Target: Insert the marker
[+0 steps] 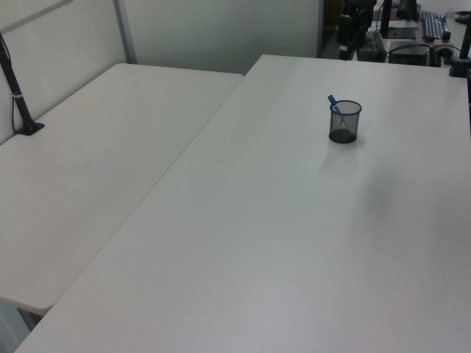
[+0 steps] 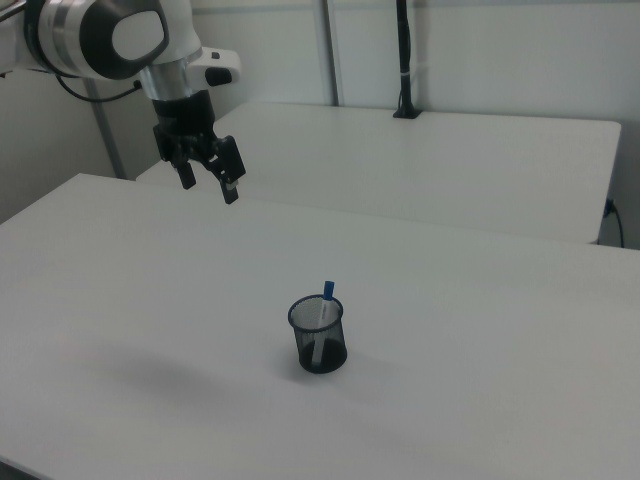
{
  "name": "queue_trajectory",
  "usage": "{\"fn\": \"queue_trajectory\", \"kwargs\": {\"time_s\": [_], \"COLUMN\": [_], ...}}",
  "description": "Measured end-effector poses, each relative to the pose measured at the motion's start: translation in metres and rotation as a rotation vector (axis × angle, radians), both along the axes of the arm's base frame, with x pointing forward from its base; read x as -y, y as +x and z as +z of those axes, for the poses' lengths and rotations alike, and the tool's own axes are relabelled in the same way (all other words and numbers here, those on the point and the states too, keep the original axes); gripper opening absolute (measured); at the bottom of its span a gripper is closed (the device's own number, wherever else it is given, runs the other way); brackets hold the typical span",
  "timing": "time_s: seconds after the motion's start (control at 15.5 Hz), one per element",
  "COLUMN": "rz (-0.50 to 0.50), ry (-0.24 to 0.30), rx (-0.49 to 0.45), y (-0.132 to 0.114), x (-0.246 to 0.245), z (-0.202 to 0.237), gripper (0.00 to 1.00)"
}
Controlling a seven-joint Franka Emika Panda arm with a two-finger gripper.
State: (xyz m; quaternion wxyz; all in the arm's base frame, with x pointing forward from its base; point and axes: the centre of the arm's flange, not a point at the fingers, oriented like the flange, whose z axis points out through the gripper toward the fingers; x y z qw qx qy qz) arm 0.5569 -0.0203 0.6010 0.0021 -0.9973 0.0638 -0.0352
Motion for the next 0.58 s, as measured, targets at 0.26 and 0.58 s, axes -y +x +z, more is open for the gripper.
{"fn": "queue_trajectory", "kwargs": {"time_s": [0.26,0.58], "rz": [0.024,0.029], "ry": [-0.009,-0.029], "rx": [0.003,0.003], "y": [0.0017,0.0017], "x": [0.0014,0.0028], "z": [-0.0014,-0.001], "gripper": [1.0,1.0]}}
